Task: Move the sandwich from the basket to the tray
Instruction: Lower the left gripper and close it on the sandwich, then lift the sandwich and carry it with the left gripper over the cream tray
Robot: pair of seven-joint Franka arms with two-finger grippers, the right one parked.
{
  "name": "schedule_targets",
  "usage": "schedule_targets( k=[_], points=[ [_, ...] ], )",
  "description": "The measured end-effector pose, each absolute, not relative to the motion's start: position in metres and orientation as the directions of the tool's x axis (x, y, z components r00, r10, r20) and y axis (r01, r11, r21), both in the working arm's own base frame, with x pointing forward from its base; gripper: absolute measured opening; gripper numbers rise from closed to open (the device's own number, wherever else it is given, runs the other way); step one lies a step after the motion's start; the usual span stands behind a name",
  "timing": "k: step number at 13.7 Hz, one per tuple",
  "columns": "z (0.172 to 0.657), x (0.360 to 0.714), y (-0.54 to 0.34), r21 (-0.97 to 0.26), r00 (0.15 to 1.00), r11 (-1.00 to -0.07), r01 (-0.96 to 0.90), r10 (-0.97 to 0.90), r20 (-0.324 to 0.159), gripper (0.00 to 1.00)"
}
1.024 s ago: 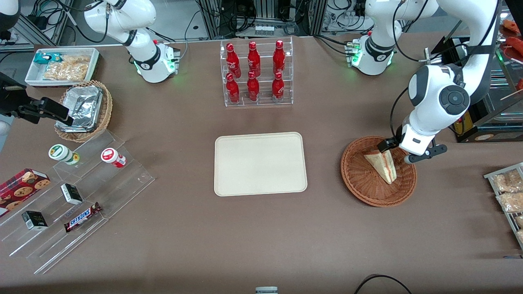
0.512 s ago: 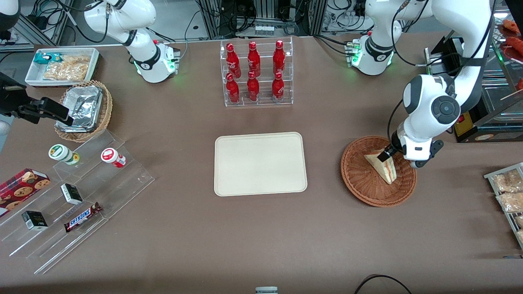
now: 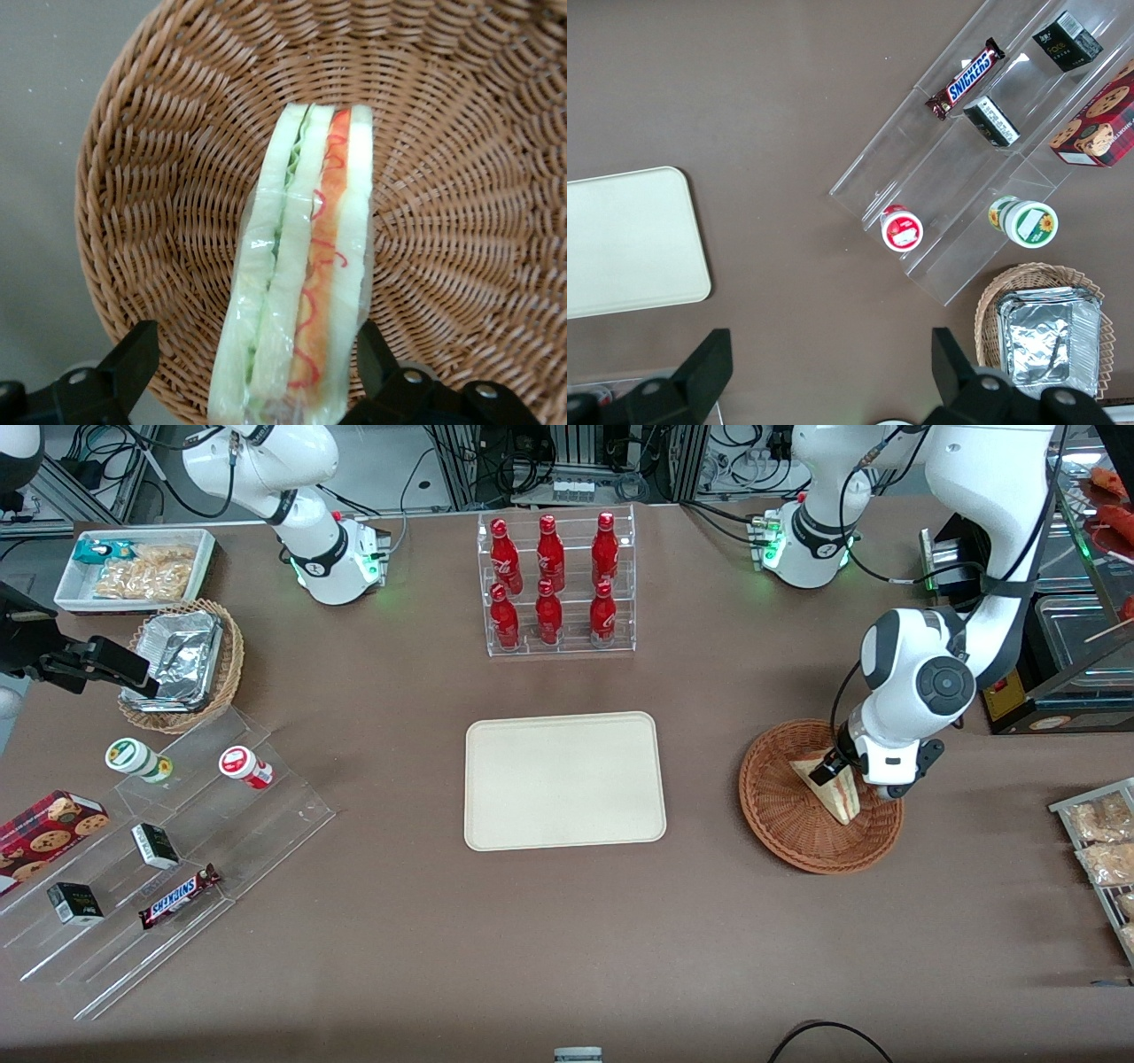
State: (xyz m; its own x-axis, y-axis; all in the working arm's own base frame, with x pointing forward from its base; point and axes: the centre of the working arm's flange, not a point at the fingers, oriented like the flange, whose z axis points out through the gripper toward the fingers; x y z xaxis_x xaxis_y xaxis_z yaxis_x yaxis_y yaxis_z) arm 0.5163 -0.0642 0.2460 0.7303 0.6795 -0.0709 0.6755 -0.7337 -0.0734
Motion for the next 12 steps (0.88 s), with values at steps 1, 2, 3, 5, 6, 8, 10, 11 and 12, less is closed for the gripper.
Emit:
schedule_targets(
  k=[1,2,3,5,6,8,10,11,12],
  points=[
    [0.243,0.516,-0.064,-0.076,0.729,-0.733,0.676,0.680,-0.073,0.96],
    [0.242,0.517,-0.064,-0.076,0.729,-0.733,0.676,0.680,-0.073,0.84],
    [0.244,0.519,-0.065,-0.072,0.729,-0.732,0.677,0.681,-0.071,0.71],
    [0.251,0.526,-0.066,-0.058,0.731,-0.733,0.677,0.680,-0.058,0.49],
    [0.256,0.530,-0.067,-0.054,0.732,-0.734,0.677,0.679,-0.056,0.39],
    [0.268,0.537,-0.076,-0.073,0.740,-0.744,0.664,0.668,-0.071,0.23],
    [0.286,0.544,-0.092,-0.113,0.756,-0.763,0.636,0.646,-0.102,0.21],
    [0.296,0.545,-0.105,-0.132,0.769,-0.777,0.615,0.628,-0.116,0.19],
    [0.303,0.545,-0.119,-0.145,0.784,-0.793,0.591,0.608,-0.126,0.15]
  ],
)
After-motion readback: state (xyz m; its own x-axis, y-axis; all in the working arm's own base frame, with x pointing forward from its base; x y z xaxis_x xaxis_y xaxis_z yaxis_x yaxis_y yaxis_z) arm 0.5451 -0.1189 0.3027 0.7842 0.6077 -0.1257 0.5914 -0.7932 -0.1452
